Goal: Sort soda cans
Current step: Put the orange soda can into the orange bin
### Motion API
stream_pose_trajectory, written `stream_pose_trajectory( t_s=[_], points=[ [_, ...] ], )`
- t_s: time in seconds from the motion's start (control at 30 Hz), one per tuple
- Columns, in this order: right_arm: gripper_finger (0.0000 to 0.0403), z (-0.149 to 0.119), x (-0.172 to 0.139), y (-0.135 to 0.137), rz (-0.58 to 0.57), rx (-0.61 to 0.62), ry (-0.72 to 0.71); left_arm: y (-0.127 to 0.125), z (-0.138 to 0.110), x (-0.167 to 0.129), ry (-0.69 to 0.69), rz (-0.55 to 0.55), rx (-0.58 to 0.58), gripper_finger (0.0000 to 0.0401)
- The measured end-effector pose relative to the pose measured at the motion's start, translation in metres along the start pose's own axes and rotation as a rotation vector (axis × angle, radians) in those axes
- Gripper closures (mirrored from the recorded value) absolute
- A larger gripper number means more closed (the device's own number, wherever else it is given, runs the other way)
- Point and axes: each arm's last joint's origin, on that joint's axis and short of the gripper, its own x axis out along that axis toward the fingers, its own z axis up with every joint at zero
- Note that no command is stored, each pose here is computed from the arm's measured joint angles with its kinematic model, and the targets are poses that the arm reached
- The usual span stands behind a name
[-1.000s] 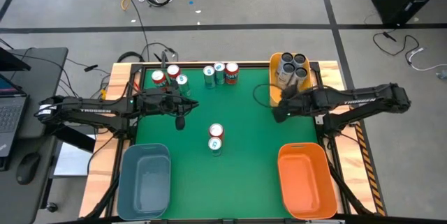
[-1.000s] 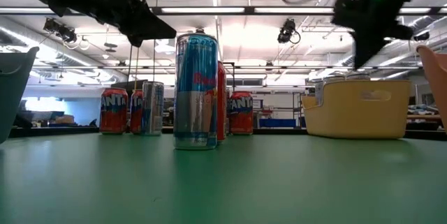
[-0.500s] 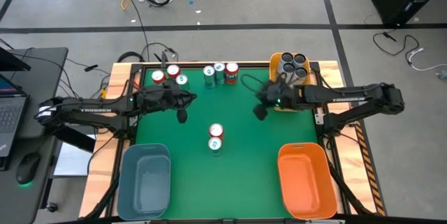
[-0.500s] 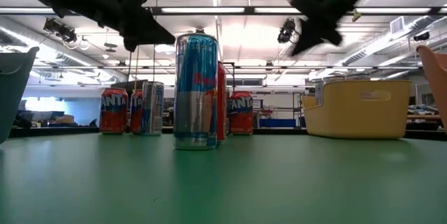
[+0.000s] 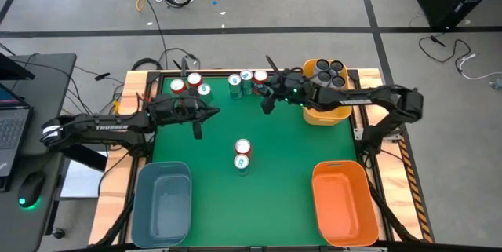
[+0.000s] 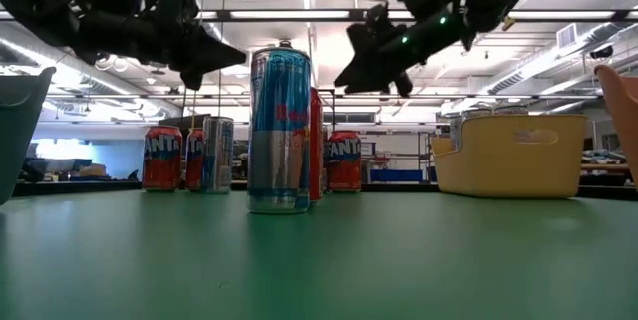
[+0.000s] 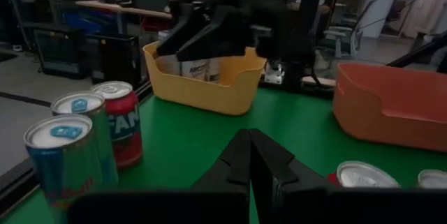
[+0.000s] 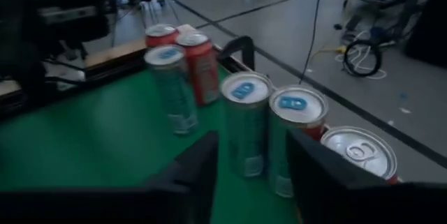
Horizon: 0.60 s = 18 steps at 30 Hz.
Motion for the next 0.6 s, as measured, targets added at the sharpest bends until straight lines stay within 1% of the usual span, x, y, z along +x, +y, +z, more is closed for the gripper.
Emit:
stream_pose_trajectory(
  t_s=[0.17,0.27,0.33,0.47,0.53,0.6],
  points=[
    [0.0132,-0.013,0.02,-0.015,-0.102,0.028,-0.008,0.005,-0.002,-0.001,0.009,0.028,0.03,0.0399],
    [0.0081,-0.021,0.03,-0.023,-0.138,0.042,-0.004,0.008,-0.002,-0.002,0.006,0.042,0.04,0.0399],
    [0.0053,-0.028,0.036,-0.028,-0.152,0.039,0.014,0.009,-0.002,-0.002,0.013,0.048,0.047,0.0399],
    [0.0015,-0.034,0.047,-0.037,-0.181,0.04,0.02,0.01,-0.003,-0.002,0.022,0.052,0.047,0.0399],
    [0.0006,-0.034,0.052,-0.041,-0.197,0.038,0.02,0.01,-0.003,-0.002,0.022,0.049,0.048,0.0399],
    [0.0007,-0.034,0.057,-0.045,-0.209,0.028,0.021,0.01,-0.003,-0.002,0.022,0.047,0.048,0.0399]
  ],
)
